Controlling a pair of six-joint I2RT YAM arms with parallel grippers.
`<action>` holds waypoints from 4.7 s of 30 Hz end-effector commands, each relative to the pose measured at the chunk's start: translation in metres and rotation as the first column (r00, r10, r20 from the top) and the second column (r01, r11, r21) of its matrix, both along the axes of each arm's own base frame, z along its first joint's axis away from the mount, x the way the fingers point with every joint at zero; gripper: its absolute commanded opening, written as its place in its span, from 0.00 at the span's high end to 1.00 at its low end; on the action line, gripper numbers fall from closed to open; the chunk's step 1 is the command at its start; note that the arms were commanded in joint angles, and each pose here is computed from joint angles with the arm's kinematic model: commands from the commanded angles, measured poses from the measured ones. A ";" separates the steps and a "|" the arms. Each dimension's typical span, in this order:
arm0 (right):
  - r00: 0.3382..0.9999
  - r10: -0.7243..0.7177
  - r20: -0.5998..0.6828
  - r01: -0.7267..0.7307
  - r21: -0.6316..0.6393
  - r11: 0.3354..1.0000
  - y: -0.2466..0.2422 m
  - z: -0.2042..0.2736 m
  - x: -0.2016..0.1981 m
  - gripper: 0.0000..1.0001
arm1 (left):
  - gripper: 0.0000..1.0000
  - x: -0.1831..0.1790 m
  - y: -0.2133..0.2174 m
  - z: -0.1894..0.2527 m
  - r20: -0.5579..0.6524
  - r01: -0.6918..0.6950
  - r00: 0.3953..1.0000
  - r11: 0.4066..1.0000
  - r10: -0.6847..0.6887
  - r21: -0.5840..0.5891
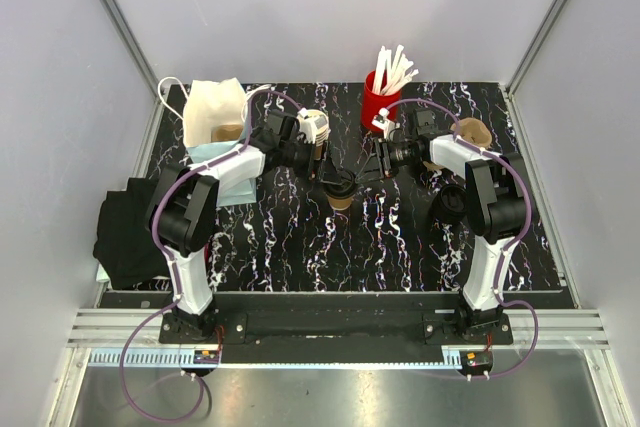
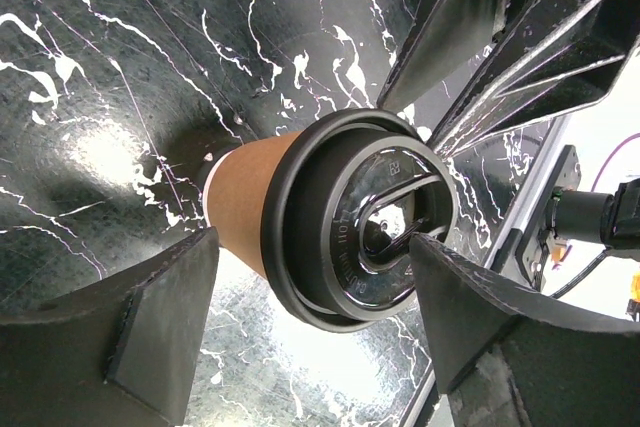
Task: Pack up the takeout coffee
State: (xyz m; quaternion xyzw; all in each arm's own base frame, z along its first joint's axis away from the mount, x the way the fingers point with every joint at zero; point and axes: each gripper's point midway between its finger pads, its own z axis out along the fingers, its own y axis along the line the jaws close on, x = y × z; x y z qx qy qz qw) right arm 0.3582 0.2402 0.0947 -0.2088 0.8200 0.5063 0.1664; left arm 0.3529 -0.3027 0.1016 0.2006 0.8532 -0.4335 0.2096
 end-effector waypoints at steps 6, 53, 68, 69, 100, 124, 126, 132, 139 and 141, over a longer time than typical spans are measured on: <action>1.000 0.019 0.022 -0.019 0.007 1.000 0.005 0.001 -0.003 0.58 | 0.20 0.018 -0.007 0.024 0.089 -0.013 0.996 0.999 0.017 -0.036; 0.997 -0.029 -0.070 0.016 -0.187 0.982 -0.005 -0.060 -0.012 0.80 | 0.34 0.003 0.007 -0.050 0.019 0.018 1.000 0.982 -0.022 0.190; 0.996 0.016 0.088 -0.019 0.026 0.999 0.012 0.045 0.018 0.67 | 0.34 -0.002 0.007 -0.049 0.023 0.045 0.998 0.980 -0.050 0.195; 0.998 0.004 0.066 -0.006 0.031 1.000 0.012 0.045 0.020 0.67 | 0.34 -0.002 0.007 -0.049 0.024 0.045 0.998 0.980 -0.050 0.195; 0.998 -0.010 -0.057 0.011 0.017 1.000 0.014 -0.007 0.023 0.71 | 0.34 -0.004 0.003 -0.047 0.033 0.059 0.997 0.981 -0.066 0.187; 0.993 -0.019 -0.119 0.033 0.118 0.993 0.005 0.007 0.024 0.68 | 0.34 -0.005 0.002 -0.046 0.035 0.060 0.997 0.982 -0.067 0.180; 0.993 -0.019 -0.119 0.033 0.120 0.992 0.005 0.009 0.023 0.67 | 0.34 -0.004 0.002 -0.046 0.033 0.060 0.997 0.982 -0.067 0.179; 0.993 -0.019 -0.118 0.033 0.122 0.992 0.005 0.012 0.022 0.67 | 0.34 -0.005 0.000 -0.045 0.031 0.062 0.997 0.982 -0.069 0.179; 0.994 -0.010 -0.112 0.023 0.115 0.993 0.007 0.010 0.017 0.67 | 0.34 -0.005 0.000 -0.045 0.035 0.060 0.997 0.981 -0.068 0.183; 0.994 -0.006 -0.113 0.020 0.123 0.992 0.008 0.013 0.017 0.67 | 0.34 -0.004 0.000 -0.044 0.037 0.059 0.997 0.981 -0.067 0.183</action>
